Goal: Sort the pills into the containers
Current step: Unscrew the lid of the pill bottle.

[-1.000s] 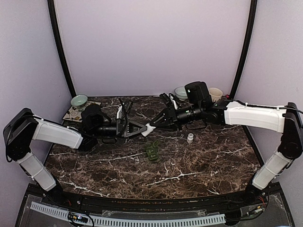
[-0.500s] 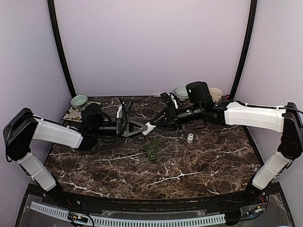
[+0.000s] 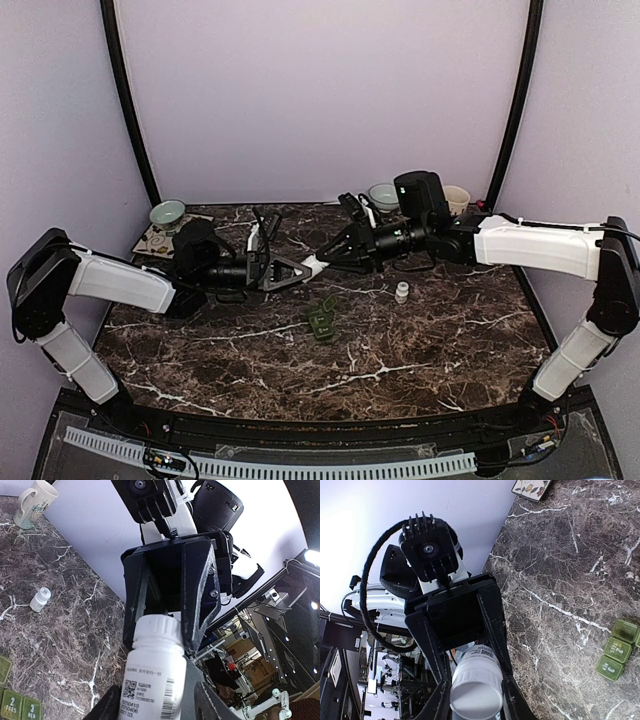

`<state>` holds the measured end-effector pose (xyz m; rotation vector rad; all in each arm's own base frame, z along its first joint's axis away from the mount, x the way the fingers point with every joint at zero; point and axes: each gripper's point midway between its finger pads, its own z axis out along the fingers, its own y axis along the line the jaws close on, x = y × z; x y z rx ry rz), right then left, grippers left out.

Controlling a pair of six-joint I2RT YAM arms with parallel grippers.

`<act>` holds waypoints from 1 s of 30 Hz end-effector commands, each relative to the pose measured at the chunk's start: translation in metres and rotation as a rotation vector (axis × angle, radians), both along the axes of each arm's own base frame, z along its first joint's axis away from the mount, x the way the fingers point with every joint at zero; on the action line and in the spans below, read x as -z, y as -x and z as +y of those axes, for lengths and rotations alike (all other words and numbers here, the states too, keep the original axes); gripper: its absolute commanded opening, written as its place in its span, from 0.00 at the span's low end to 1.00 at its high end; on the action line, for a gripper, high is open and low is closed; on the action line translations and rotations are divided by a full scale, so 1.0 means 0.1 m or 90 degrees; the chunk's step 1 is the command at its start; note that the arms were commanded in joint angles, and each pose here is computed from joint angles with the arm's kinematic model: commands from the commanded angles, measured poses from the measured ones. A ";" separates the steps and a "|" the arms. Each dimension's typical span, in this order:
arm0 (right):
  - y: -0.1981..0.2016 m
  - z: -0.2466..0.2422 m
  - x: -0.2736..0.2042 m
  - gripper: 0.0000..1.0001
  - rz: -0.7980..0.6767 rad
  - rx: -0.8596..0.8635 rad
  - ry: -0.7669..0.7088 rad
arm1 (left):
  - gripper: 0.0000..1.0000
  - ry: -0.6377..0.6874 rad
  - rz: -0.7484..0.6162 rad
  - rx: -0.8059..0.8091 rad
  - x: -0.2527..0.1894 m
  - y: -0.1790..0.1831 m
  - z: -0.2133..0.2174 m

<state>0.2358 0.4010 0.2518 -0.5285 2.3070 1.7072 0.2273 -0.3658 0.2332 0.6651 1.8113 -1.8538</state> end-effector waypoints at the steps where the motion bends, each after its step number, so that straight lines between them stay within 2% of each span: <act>1: -0.04 -0.01 -0.06 0.15 -0.018 0.003 -0.015 | 0.50 0.022 -0.034 0.012 -0.16 0.01 -0.03; 4: -0.04 -0.02 -0.05 0.15 -0.018 0.001 -0.010 | 0.46 0.027 -0.036 0.011 -0.19 0.00 -0.04; 8: -0.03 -0.04 -0.02 0.14 -0.028 -0.001 0.000 | 0.29 0.037 -0.034 0.021 -0.24 0.00 -0.06; 12: 0.01 -0.08 0.00 0.14 -0.058 -0.013 0.009 | 0.23 0.062 -0.026 0.040 -0.33 0.02 -0.07; 20: 0.13 -0.19 0.06 0.13 -0.131 -0.048 0.010 | 0.20 0.112 0.005 0.100 -0.56 0.12 -0.07; 30: 0.25 -0.32 -0.07 0.11 -0.281 -0.099 0.009 | 0.19 0.174 0.068 0.194 -0.82 0.28 -0.02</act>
